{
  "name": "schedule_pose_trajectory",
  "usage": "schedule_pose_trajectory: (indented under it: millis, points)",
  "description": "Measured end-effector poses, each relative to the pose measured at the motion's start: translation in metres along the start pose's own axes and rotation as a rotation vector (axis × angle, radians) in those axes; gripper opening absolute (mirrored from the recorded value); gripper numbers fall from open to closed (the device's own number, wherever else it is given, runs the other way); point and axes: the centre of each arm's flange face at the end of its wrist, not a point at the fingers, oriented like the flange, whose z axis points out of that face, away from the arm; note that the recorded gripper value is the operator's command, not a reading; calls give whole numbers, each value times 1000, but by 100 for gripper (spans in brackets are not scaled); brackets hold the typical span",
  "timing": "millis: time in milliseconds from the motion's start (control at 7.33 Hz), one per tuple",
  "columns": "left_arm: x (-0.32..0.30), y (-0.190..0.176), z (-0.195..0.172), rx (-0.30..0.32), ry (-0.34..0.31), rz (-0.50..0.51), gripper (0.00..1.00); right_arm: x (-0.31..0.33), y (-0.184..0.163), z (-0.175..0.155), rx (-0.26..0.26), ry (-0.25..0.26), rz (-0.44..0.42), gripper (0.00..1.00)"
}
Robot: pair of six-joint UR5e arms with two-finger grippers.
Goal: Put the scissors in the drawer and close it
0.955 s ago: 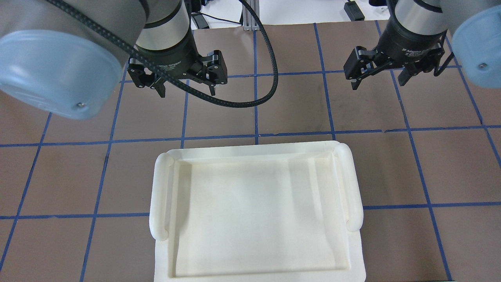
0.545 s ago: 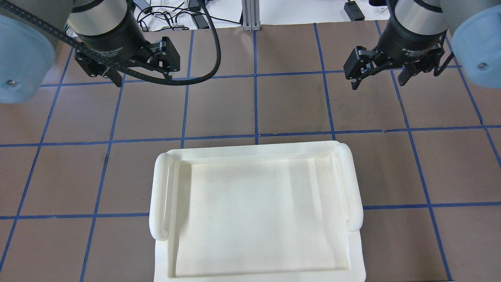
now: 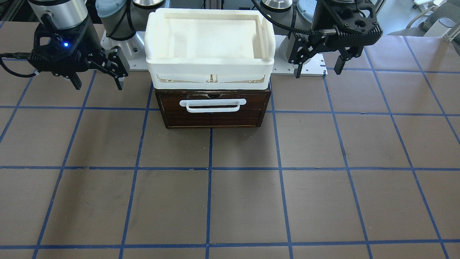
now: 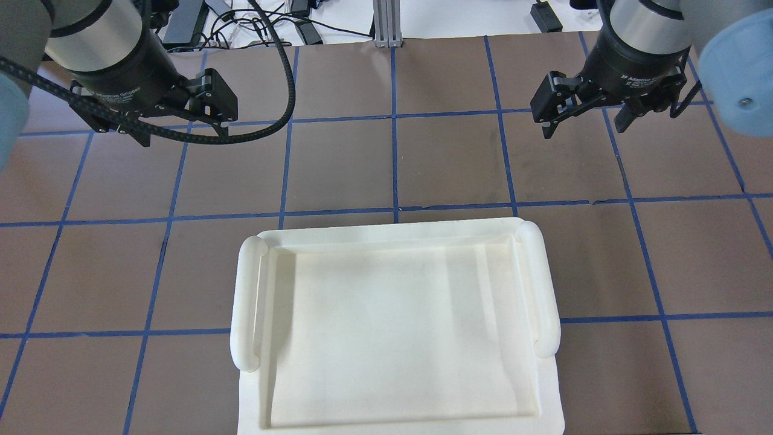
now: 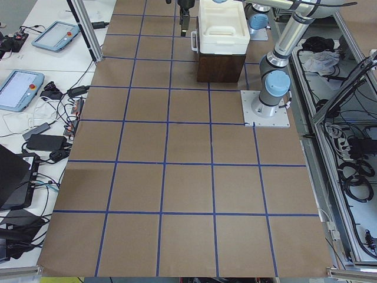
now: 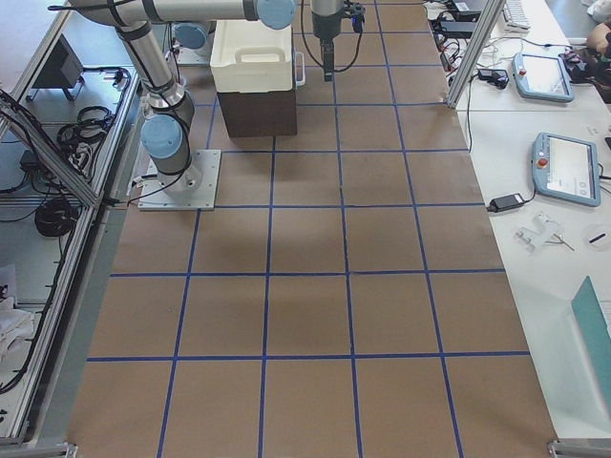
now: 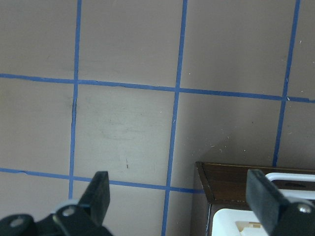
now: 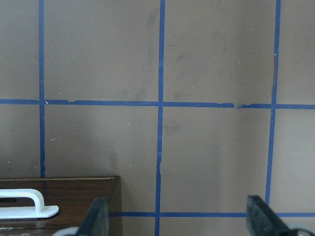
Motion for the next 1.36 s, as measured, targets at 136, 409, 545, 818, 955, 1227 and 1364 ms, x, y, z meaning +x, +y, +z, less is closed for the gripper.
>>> schedule_pose_trajectory:
  millis: [136, 409, 545, 818, 955, 1227, 1364]
  points:
    - [0, -2, 2, 37, 9, -2, 100, 0, 0, -1, 2, 0, 0, 100]
    - [2, -3, 4, 60, 27, -3, 100, -1, 3, -4, 10, -4, 0, 100]
    - [5, -1, 4, 47, 56, 0, 100, -1, 3, -4, 9, -5, 1, 100]
    - [6, 6, 2, -8, 87, 19, 100, -1, 3, -1, 2, -8, 3, 100]
    - [5, 10, 1, -40, 85, 35, 100, -1, 4, 2, -4, -9, 3, 100]
    - [0, 13, -5, -81, 80, 61, 100, -1, 7, 5, -11, -11, 4, 100]
    - [0, 12, -7, -88, 80, 65, 100, 0, 7, 5, -11, -8, 4, 100]
